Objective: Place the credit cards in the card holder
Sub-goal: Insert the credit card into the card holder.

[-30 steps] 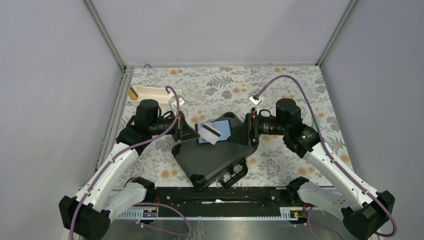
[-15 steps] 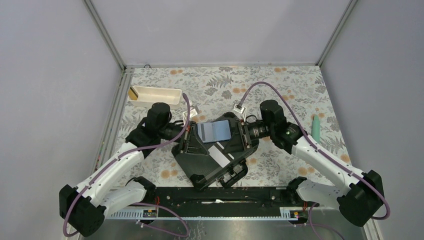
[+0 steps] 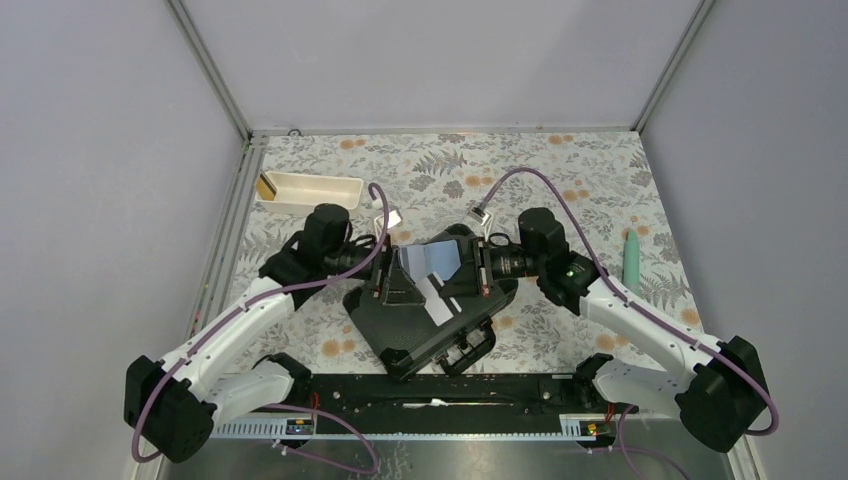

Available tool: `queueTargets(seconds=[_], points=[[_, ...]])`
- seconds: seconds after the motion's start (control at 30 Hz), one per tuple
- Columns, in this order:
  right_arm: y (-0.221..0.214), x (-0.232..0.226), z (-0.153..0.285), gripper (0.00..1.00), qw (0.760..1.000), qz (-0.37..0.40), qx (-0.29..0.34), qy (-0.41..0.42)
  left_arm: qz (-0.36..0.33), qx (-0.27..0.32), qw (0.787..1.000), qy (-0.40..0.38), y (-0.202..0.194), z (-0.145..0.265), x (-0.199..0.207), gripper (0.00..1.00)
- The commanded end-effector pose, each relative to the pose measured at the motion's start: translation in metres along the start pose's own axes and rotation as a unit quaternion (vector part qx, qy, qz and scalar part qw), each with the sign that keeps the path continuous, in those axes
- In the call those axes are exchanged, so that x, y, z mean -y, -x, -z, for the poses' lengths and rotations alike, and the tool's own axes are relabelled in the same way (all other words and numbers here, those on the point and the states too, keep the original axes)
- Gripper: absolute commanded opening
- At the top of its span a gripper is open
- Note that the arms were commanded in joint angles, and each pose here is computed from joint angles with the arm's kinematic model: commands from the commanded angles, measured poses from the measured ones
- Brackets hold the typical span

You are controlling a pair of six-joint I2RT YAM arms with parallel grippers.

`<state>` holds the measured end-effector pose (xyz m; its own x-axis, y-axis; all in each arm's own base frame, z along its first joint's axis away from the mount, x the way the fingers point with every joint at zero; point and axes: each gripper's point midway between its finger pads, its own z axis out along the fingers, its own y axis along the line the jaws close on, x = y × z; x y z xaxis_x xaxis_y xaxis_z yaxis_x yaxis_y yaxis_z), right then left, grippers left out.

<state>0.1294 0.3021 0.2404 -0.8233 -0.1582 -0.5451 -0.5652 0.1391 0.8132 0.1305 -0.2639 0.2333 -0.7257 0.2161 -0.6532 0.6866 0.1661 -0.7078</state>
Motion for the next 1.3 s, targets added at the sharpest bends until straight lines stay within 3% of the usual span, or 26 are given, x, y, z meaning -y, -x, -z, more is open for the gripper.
queueTargets(seconds=[0.0,0.17,0.3,0.43,0.7,1.27], points=[[0.029,0.040,-0.006,0.00,0.988,-0.056,0.102,-0.097,0.012,0.080,0.983,0.165,0.036,0.012,-0.052,0.79],[0.047,0.075,-0.010,0.00,0.968,-0.108,0.175,-0.144,0.061,0.162,0.950,0.258,0.056,0.035,-0.094,0.88],[0.063,0.094,-0.011,0.00,0.955,-0.118,0.201,-0.181,0.098,0.165,0.913,0.359,0.054,0.050,-0.136,0.92],[0.073,0.111,-0.010,0.00,0.944,-0.120,0.218,-0.217,0.125,0.159,0.899,0.389,0.049,0.054,-0.159,0.93],[0.077,0.132,-0.014,0.00,0.936,-0.127,0.221,-0.244,0.167,0.166,0.900,0.366,0.046,0.047,-0.176,0.88],[0.086,0.150,-0.017,0.00,0.930,-0.142,0.232,-0.248,0.182,0.146,0.910,0.343,0.043,0.034,-0.185,0.54]])
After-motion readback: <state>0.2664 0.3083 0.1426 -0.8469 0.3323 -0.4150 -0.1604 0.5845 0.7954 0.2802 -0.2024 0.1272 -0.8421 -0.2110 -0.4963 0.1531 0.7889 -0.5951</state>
